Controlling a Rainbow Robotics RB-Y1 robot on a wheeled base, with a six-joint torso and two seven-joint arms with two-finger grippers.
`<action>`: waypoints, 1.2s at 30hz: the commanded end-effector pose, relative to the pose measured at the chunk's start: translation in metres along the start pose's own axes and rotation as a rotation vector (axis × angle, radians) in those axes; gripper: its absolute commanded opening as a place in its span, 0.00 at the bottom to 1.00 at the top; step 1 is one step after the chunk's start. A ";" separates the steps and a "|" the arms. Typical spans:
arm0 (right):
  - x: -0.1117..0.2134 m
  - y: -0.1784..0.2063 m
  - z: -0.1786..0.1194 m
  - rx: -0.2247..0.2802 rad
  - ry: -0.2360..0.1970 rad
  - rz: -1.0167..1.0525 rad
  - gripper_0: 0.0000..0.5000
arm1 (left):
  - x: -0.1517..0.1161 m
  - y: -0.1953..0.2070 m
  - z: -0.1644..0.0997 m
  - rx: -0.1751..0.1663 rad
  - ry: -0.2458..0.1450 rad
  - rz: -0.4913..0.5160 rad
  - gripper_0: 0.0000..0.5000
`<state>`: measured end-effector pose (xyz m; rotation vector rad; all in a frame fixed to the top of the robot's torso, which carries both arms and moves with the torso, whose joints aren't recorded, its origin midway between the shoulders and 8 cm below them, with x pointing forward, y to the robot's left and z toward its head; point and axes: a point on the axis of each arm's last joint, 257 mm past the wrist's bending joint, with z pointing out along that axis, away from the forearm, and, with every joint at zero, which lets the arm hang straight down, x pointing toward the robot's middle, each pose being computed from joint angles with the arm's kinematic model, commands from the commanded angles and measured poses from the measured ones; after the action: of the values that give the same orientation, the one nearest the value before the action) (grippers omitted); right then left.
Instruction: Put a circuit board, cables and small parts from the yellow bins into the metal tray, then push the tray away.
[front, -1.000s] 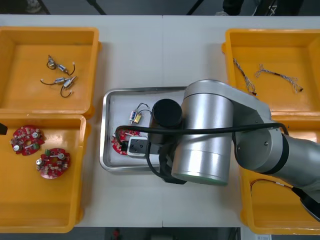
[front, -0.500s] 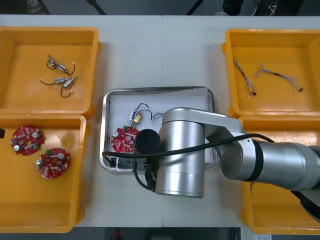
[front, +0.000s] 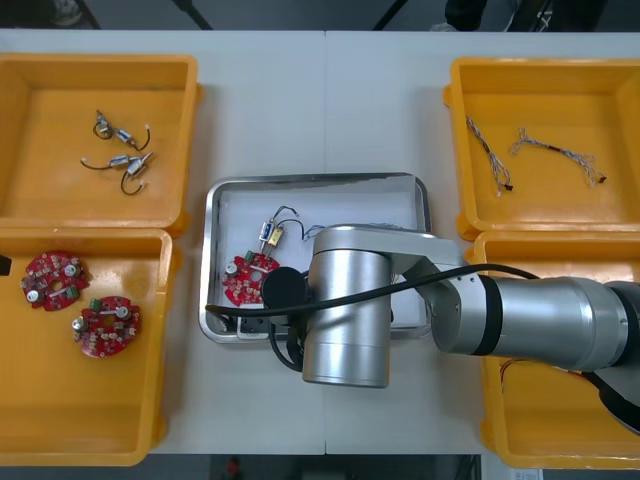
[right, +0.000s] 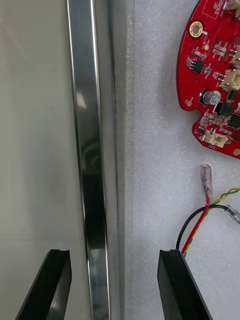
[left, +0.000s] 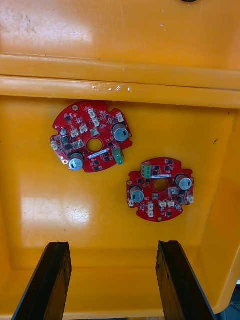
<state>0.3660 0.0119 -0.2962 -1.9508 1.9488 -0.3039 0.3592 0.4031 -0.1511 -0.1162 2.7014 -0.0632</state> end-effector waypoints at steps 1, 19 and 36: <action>-0.025 -0.001 -0.002 0.032 -0.024 -0.109 1.00 | -0.004 0.008 -0.011 -0.040 -0.018 0.126 1.00; -0.022 -0.005 0.001 0.042 0.011 -0.131 0.00 | -0.004 0.008 -0.011 -0.040 -0.018 0.126 1.00; -0.015 -0.052 -0.008 0.167 0.041 -0.130 0.00 | -0.004 0.008 -0.011 -0.040 -0.018 0.126 1.00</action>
<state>0.3932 0.0184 -0.2885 -1.9814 1.8488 -0.4518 0.3593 0.4030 -0.1511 -0.1155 2.7011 -0.0630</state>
